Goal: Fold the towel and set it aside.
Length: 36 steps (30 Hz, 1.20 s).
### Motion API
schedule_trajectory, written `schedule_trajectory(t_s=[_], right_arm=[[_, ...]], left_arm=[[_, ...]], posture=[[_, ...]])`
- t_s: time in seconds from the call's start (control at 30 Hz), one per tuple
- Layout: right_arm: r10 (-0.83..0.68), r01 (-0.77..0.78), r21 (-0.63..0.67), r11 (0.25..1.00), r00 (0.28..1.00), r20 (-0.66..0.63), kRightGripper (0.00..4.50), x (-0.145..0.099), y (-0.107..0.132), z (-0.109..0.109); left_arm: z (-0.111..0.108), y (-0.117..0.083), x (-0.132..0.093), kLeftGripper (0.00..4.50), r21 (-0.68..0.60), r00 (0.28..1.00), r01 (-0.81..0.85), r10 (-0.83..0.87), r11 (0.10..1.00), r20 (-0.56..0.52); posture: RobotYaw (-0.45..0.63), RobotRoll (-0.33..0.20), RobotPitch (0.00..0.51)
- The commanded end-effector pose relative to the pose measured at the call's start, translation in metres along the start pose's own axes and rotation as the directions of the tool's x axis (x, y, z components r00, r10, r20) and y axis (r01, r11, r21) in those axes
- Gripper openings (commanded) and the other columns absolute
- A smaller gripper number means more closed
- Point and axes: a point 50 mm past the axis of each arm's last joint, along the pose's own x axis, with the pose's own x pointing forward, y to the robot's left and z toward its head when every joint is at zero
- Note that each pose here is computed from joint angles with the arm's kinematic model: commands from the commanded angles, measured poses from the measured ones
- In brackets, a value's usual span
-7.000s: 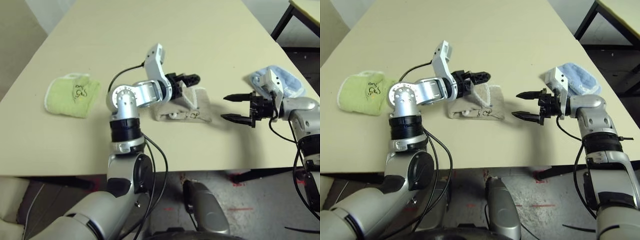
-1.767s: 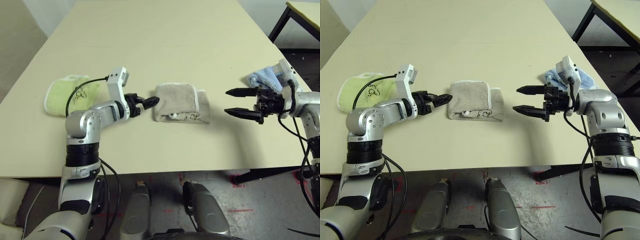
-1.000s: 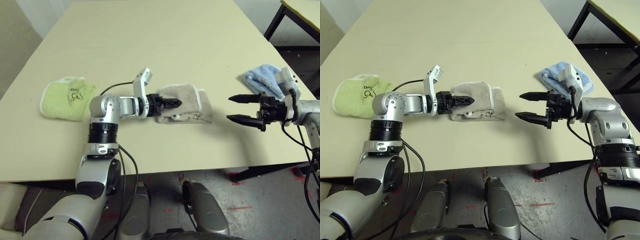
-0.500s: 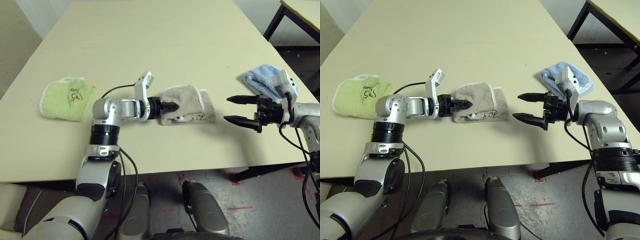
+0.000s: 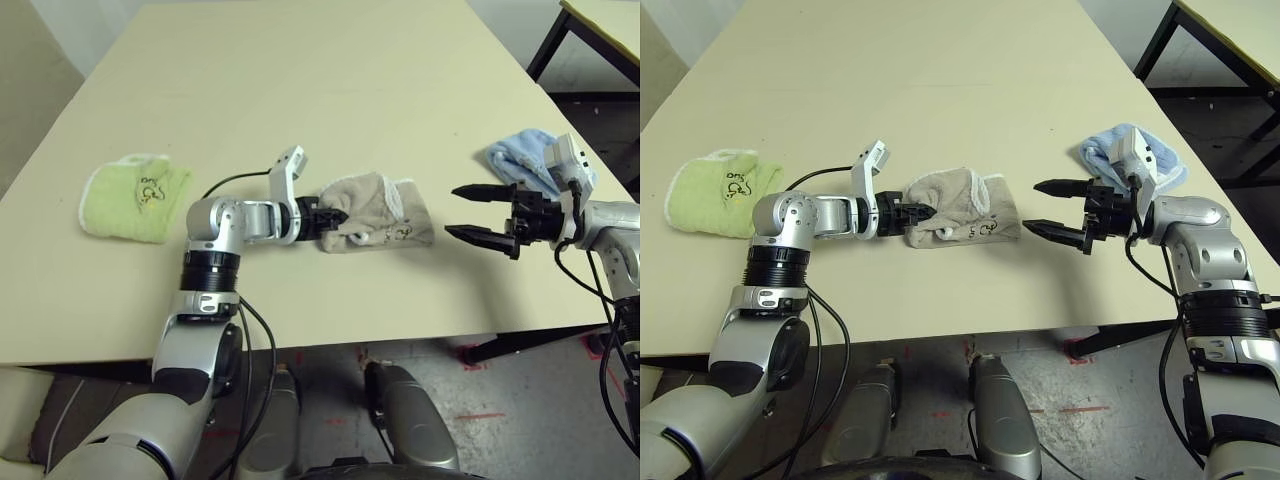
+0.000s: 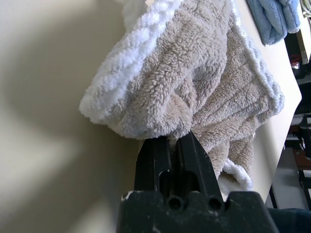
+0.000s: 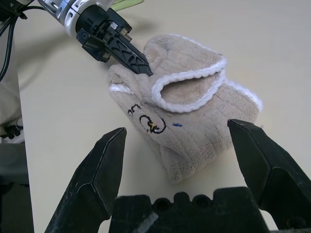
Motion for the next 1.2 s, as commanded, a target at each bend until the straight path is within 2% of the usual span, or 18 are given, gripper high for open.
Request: schedule_trajectory(t_s=[0.03,0.1,0.2,0.4,0.47,0.53,0.77,0.93,1.1,1.2], right_arm=[[-0.013,0.013,0.023,1.0,1.0,-0.011,4.5,0.001,-0.002,-0.001],[-0.034,0.035,0.059,0.998,0.999,-0.016,4.5,0.002,-0.005,-0.001],[-0.097,0.099,0.15,0.984,0.995,-0.025,4.5,0.001,-0.013,0.0],[-0.203,0.218,0.289,0.932,0.976,-0.081,4.5,0.005,-0.032,-0.001],[-0.227,0.252,0.368,0.895,0.968,-0.112,4.5,0.01,-0.039,-0.002],[-0.228,0.258,0.407,0.876,0.966,-0.122,4.5,0.012,-0.042,-0.001],[-0.133,0.212,0.614,0.76,0.976,-0.172,4.5,0.031,-0.046,-0.002],[-0.046,0.193,0.734,0.651,0.976,-0.215,4.5,0.054,-0.043,-0.013],[0.012,0.141,0.826,0.546,0.984,-0.176,4.5,0.07,-0.037,-0.017],[0.047,0.105,0.853,0.511,0.988,-0.15,4.5,0.08,-0.032,-0.02]], left_arm=[[-0.007,0.004,0.003,0.02,-0.007,0.999,-0.024,0.024,1.0,-0.022],[-0.007,0.004,0.003,0.02,0.001,0.999,-0.022,0.022,1.0,-0.026],[-0.008,0.005,-0.001,0.78,0.057,0.999,-0.045,0.046,0.997,-0.024],[0.001,0.002,-0.033,3.1,0.202,0.996,-0.083,0.073,0.976,0.059],[0.002,-0.001,-0.058,3.85,0.333,0.993,-0.099,0.074,0.938,0.088],[0.0,-0.003,-0.07,4.48,0.394,0.993,-0.102,0.073,0.914,0.088],[0.003,-0.013,-0.095,4.48,0.466,0.989,-0.044,-0.027,0.883,0.144],[0.007,-0.017,-0.101,4.48,0.508,0.981,-0.01,-0.091,0.861,0.173],[0.011,-0.018,-0.102,4.48,0.517,0.978,-0.013,-0.097,0.856,0.186],[0.012,-0.019,-0.102,4.48,0.515,0.977,-0.016,-0.096,0.857,0.191]], posture=[[0.0,0.0,0.113],[0.0,0.0,0.11],[0.0,0.0,0.099],[0.01,0.0,0.105],[0.04,0.0,0.107],[0.04,0.0,0.107],[0.1,0.0,0.11],[0.11,0.0,0.107],[0.13,0.0,0.112],[0.14,0.0,0.115]])
